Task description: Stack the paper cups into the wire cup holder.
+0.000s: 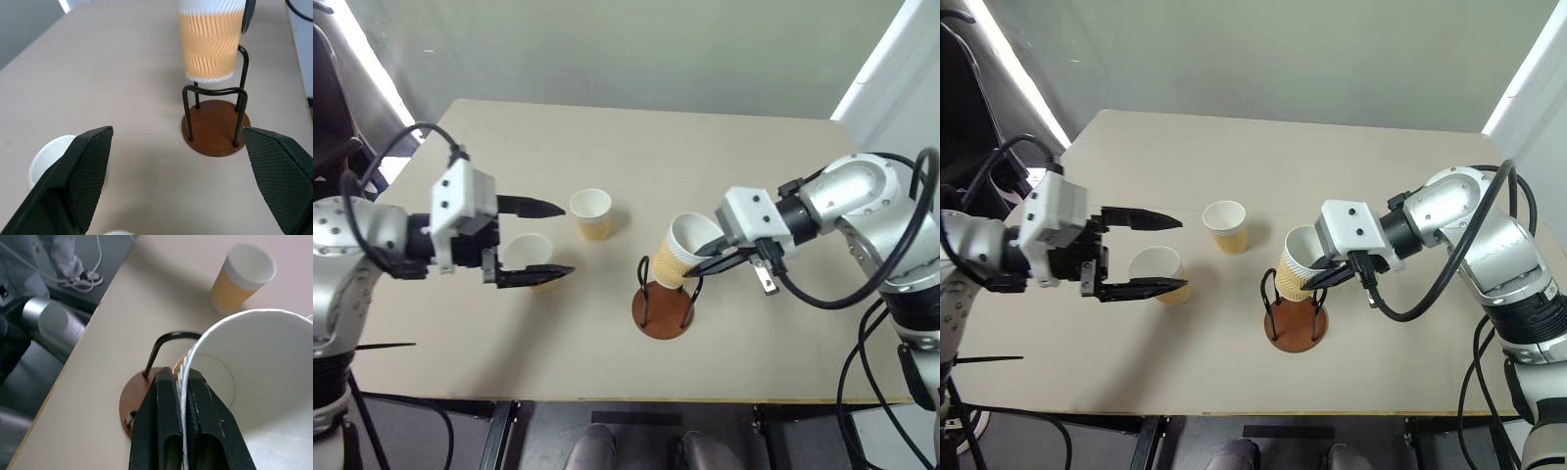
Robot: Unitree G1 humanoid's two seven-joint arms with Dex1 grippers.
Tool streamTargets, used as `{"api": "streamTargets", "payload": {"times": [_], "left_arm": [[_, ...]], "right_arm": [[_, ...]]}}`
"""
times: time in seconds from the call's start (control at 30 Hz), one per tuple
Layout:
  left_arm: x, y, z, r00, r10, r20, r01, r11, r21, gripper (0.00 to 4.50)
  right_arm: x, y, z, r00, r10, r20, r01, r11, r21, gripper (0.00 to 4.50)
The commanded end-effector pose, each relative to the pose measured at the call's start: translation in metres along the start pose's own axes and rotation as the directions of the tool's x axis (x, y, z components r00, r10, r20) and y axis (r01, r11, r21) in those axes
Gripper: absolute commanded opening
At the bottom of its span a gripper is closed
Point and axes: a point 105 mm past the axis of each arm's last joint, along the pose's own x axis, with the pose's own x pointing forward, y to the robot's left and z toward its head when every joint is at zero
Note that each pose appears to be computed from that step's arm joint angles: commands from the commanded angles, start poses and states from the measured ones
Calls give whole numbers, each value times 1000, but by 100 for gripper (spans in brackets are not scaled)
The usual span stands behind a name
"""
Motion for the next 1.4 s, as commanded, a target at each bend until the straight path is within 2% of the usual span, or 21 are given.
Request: {"api": "streamTargets", "payload": {"times": [0.03, 0.3, 0.33, 0.43, 0.6, 0.7, 0.77, 0.9, 0.97, 1.03, 1.17, 1.4], "left_arm": [[-24, -2, 9, 999, 31, 18, -32, 999, 22, 450], [-36, -8, -2, 998, 54, -13, -54, 999, -6, 450], [-36, -8, -3, 998, 52, -20, -52, 999, -7, 450], [-34, -8, -16, 994, 56, -89, -57, 998, -10, 450], [-35, -2, -38, 976, 70, -204, -74, 997, -11, 450], [-34, 6, -43, 972, 87, -219, -91, 996, -9, 450], [-33, 12, -47, 965, 94, -245, -96, 995, 4, 450], [-30, 18, -55, 955, 89, -283, -89, 996, 13, 450], [-25, 18, -65, 943, 52, -330, -51, 999, 11, 450], [-20, 18, -72, 936, 26, -352, -27, 1000, 2, 450], [-9, 20, -87, 917, -10, -399, 12, 1000, 3, 450], [11, 29, -95, 908, -44, -417, 60, 998, 26, 450]], "right_arm": [[-3, 0, 0, 1000, -3, -25, 2, 999, -34, 5], [0, 2, 0, 999, 23, -29, -24, 998, -58, 5], [1, 2, 1, 999, 25, -27, -27, 998, -58, 23], [2, 2, 2, 999, 28, -25, -29, 998, -61, 95], [-1, 0, 3, 1000, 2, -30, -4, 998, -58, 278], [-20, -6, 8, 998, -70, 2, 70, 997, -15, 391], [-41, -13, 5, 986, -165, 36, 162, 984, 69, 446], [-69, -19, 0, 950, -294, 104, 267, 940, 213, 446], [-105, -11, -8, 891, -411, 194, 347, 890, 295, 446], [-125, 2, -13, 852, -465, 240, 374, 862, 343, 446], [-124, 25, -13, 846, -481, 232, 371, 842, 393, 446], [-119, 36, -1, 835, -503, 223, 391, 827, 405, 446]]}}
